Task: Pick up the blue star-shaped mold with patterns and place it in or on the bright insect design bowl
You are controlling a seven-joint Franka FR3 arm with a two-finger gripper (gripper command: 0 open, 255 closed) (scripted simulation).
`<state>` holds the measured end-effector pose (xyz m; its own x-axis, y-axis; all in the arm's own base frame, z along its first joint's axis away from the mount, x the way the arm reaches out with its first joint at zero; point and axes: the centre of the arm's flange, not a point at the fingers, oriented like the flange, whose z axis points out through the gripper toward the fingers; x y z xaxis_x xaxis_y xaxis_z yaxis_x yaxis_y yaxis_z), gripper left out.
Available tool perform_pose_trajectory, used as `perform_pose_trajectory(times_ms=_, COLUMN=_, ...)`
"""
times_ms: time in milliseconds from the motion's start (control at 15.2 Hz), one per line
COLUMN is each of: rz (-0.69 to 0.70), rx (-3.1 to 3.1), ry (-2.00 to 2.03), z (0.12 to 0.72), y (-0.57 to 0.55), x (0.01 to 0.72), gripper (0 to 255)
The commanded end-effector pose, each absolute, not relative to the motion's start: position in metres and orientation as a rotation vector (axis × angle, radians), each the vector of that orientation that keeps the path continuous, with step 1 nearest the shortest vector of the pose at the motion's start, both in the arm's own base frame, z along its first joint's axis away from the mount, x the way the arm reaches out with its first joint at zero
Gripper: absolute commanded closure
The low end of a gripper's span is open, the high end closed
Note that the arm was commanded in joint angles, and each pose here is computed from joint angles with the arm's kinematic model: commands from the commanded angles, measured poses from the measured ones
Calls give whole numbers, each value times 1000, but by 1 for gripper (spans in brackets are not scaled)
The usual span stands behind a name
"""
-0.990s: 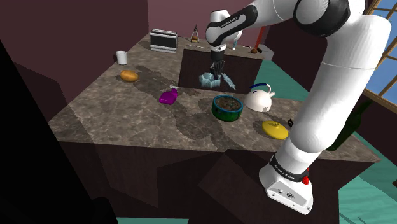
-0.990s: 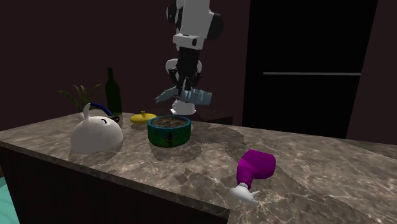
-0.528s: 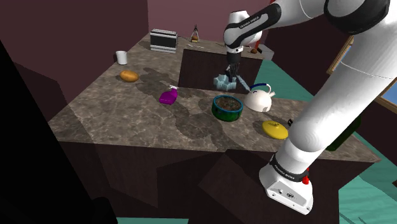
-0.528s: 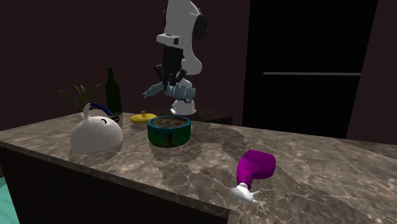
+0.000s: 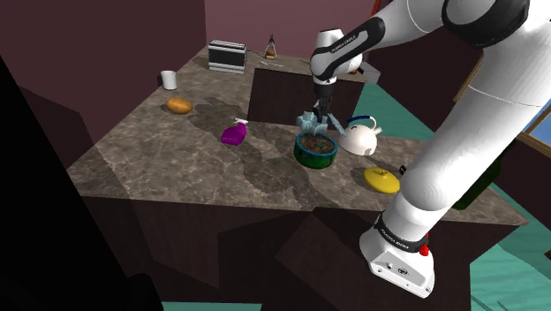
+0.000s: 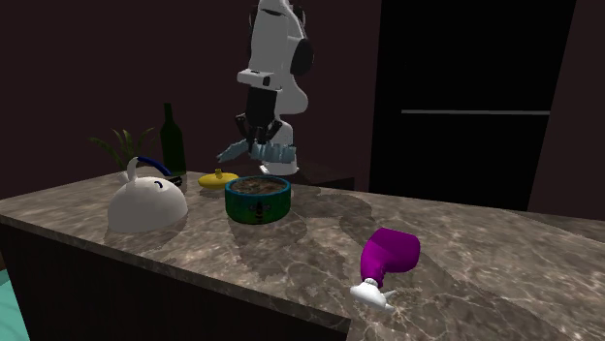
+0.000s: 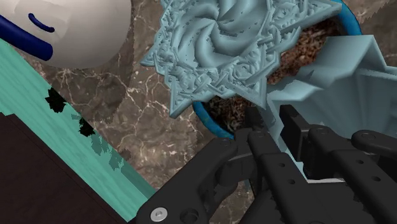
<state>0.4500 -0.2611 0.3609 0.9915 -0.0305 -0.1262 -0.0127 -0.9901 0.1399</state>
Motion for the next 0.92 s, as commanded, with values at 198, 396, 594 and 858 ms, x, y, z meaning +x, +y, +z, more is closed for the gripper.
perform_pose_trajectory(times_ms=198, rz=-192, rx=2996, ry=-33, z=334, y=-261, x=451, gripper=255)
perform_pose_trajectory(times_ms=396, rz=-192, rx=2996, ry=-33, z=319, y=-261, x=451, gripper=255)
perform_pose_trajectory(times_ms=594, rz=-192, rx=2996, ry=-33, z=308, y=-261, x=451, gripper=255)
perform_pose_trajectory(times_ms=858, rz=-192, rx=2996, ry=-33, z=308, y=-261, x=451, gripper=255)
